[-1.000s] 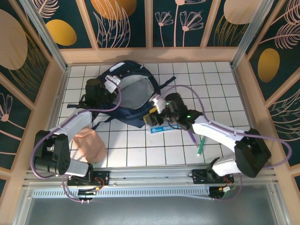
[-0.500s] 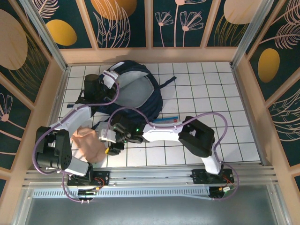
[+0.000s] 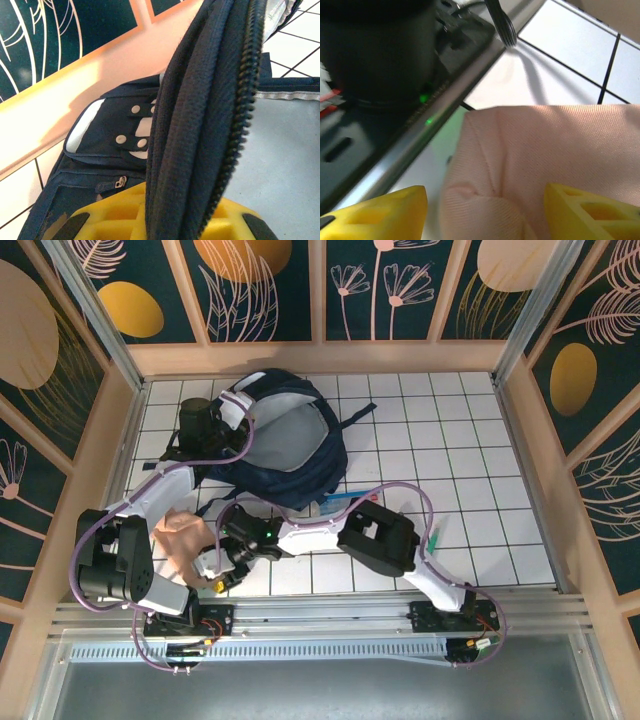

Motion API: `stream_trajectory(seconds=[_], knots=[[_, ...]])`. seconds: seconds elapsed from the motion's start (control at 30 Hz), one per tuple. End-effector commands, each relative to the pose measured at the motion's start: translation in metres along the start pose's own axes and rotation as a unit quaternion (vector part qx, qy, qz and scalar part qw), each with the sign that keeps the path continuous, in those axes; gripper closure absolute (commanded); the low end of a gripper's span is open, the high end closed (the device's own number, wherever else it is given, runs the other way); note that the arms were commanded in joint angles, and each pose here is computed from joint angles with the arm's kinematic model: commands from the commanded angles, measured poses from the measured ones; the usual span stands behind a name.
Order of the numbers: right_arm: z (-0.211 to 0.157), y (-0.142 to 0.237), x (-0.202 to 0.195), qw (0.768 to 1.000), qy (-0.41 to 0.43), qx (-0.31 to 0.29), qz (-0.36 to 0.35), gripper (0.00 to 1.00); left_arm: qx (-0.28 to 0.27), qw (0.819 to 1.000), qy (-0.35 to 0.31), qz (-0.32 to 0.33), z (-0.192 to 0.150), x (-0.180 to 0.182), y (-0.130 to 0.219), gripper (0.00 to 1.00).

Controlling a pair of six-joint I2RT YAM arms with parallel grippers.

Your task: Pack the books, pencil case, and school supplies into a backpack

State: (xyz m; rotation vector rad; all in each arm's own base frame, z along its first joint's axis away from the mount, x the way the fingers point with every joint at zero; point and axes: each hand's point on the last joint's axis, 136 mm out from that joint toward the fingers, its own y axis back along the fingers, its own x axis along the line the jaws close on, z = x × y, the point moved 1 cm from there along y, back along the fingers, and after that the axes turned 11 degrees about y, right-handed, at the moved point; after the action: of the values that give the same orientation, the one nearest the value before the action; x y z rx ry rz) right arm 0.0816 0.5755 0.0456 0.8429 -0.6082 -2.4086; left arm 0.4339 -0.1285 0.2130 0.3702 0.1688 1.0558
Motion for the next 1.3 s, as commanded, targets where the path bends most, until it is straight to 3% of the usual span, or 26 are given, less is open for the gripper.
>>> stream_trajectory(seconds=[0.0, 0.1, 0.17, 0.33, 0.53, 0.73, 0.87, 0.97, 1.03, 1.2, 1.27], knots=[[-0.016, -0.011, -0.007, 0.999, 0.025, 0.04, -0.024, 0.47, -0.035, 0.999, -0.001, -0.006, 0.024, 0.002, 0.002, 1.0], [-0.022, -0.001, -0.01, 0.997, 0.027, 0.065, -0.045, 0.85, -0.036, 0.999, -0.006, -0.003, 0.025, 0.002, 0.006, 1.0], [-0.016, 0.015, -0.012, 0.996, 0.026, 0.058, -0.061, 0.97, -0.04, 0.999, -0.011, 0.0, 0.029, 0.003, 0.008, 1.0], [0.025, 0.084, -0.024, 0.993, -0.061, -0.038, -0.089, 1.0, -0.032, 0.999, -0.016, -0.009, 0.023, -0.002, 0.012, 1.0], [0.066, 0.188, -0.043, 0.953, -0.183, -0.203, -0.132, 1.0, -0.048, 0.996, -0.041, -0.057, 0.032, -0.019, 0.019, 1.0], [0.07, 0.291, -0.058, 0.86, -0.313, -0.358, -0.187, 1.0, -0.075, 0.993, -0.044, -0.077, 0.057, -0.025, 0.029, 1.0], [0.058, 0.338, -0.058, 0.767, -0.397, -0.466, -0.191, 1.0, -0.095, 0.992, -0.033, -0.081, 0.073, -0.026, 0.034, 1.0], [0.046, 0.342, -0.063, 0.74, -0.437, -0.471, -0.199, 1.0, -0.109, 0.989, -0.037, -0.09, 0.08, -0.03, 0.039, 1.0], [0.034, 0.355, -0.069, 0.71, -0.458, -0.481, -0.234, 1.0, -0.114, 0.987, -0.046, -0.103, 0.079, -0.035, 0.042, 1.0], [-0.041, 0.38, -0.073, 0.577, -0.575, -0.49, -0.312, 1.0, -0.117, 0.982, -0.074, -0.131, 0.071, -0.047, 0.047, 1.0], [-0.063, 0.375, -0.074, 0.546, -0.61, -0.484, -0.309, 1.0, -0.118, 0.976, -0.094, -0.158, 0.063, -0.057, 0.05, 1.0]])
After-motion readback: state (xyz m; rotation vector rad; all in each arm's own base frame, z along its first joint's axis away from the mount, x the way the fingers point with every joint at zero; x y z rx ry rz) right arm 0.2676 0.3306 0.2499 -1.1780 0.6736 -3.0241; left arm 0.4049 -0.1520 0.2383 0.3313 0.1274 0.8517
